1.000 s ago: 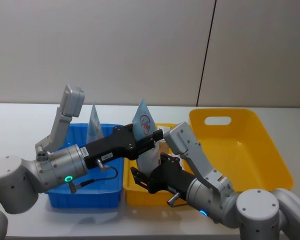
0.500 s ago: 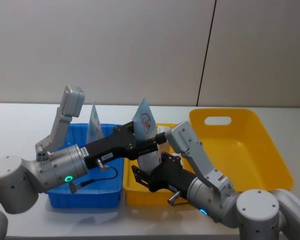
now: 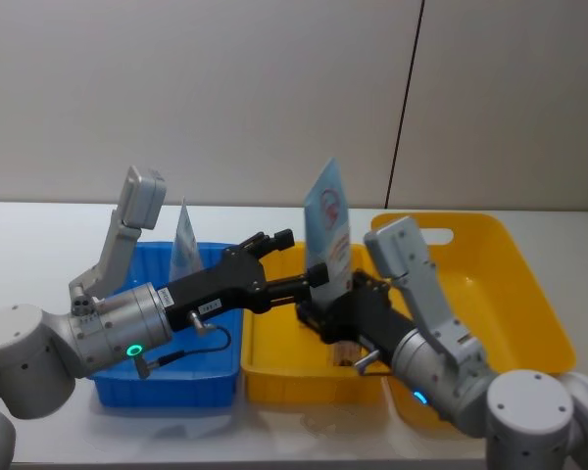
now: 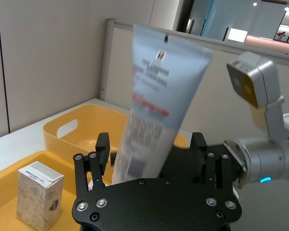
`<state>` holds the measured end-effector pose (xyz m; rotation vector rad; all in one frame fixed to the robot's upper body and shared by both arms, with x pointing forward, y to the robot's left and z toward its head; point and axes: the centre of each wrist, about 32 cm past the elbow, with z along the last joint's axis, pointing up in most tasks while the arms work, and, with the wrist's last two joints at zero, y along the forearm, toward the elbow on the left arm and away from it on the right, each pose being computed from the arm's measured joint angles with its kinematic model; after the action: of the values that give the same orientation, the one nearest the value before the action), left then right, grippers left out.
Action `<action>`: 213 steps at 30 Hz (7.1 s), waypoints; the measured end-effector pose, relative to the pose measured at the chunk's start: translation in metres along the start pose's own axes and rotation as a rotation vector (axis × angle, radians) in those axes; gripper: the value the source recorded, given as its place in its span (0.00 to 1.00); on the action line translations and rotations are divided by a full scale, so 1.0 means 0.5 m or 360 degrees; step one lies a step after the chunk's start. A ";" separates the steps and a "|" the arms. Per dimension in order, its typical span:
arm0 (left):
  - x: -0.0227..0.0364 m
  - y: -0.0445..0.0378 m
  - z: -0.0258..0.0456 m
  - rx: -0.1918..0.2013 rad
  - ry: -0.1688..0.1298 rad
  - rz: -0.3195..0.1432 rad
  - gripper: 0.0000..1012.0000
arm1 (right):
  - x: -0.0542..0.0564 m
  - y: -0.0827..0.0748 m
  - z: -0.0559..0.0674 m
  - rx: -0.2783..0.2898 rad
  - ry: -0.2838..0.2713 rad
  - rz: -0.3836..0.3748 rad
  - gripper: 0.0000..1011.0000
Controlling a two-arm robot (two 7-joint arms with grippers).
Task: Bimanual collaborative sorting of washing and personal care products
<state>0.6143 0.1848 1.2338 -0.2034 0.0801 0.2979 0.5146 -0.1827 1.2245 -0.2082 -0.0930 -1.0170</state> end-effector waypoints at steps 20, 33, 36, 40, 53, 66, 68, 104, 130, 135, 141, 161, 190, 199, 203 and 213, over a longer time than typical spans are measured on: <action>0.000 0.000 0.000 0.0000 0.0000 0.0000 0.99 | 0.052 -0.055 0.019 0.0044 0.0079 -0.0468 0.63; 0.000 0.000 0.000 0.0000 0.0000 0.0000 0.99 | 0.083 -0.071 0.013 -0.0179 0.0170 -0.0729 0.63; 0.000 0.000 0.000 0.0000 0.0000 0.0000 0.99 | 0.090 -0.067 0.005 -0.0245 0.0192 -0.0777 0.63; 0.000 0.000 0.000 0.0000 0.0000 0.0000 0.99 | 0.098 -0.061 -0.002 -0.0302 0.0208 -0.0822 0.63; 0.000 0.000 0.000 0.0000 0.0000 0.0000 0.99 | 0.112 -0.049 -0.020 -0.0409 0.0239 -0.0899 0.63; 0.000 0.000 0.000 0.0000 0.0000 0.0000 0.99 | 0.117 -0.045 -0.025 -0.0446 0.0250 -0.0924 0.78; 0.000 0.000 0.000 0.0000 0.0000 0.0000 0.99 | 0.117 -0.044 -0.026 -0.0449 0.0251 -0.0926 0.84; 0.000 0.000 0.000 0.0000 0.0000 0.0000 0.99 | 0.118 -0.069 -0.006 -0.0188 0.0296 -0.0844 0.99; -0.052 0.034 -0.026 0.0130 -0.0154 0.0364 0.99 | 0.116 -0.118 0.037 0.0342 0.0363 -0.0617 0.99; -0.068 0.043 -0.032 0.0158 -0.0204 0.0464 0.99 | 0.102 -0.122 0.019 0.0332 0.0339 -0.0585 0.99; -0.086 0.053 -0.038 0.0185 -0.0263 0.0577 0.99 | 0.077 -0.131 -0.012 0.0313 0.0301 -0.0526 0.99; -0.148 0.083 -0.054 0.0243 -0.0473 0.0928 0.99 | 0.004 -0.167 -0.095 0.0268 0.0221 -0.0343 0.99; -0.219 0.110 -0.063 0.0241 -0.0714 0.1275 0.99 | -0.011 -0.141 -0.074 0.0215 0.0270 -0.0299 0.99; -0.219 0.110 -0.063 0.0241 -0.0714 0.1275 0.99 | -0.031 -0.105 -0.052 0.0092 0.0317 -0.0288 0.99; -0.219 0.110 -0.063 0.0241 -0.0714 0.1275 0.99 | -0.041 -0.090 -0.047 0.0031 0.0319 -0.0301 0.99; -0.219 0.109 -0.063 0.0241 -0.0713 0.1275 0.99 | -0.066 -0.053 -0.043 -0.0115 0.0304 -0.0341 0.99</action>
<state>0.4920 0.1983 1.2046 0.0607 -0.2686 1.1234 0.4744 -0.1730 1.2014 -0.1680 0.0973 -1.2500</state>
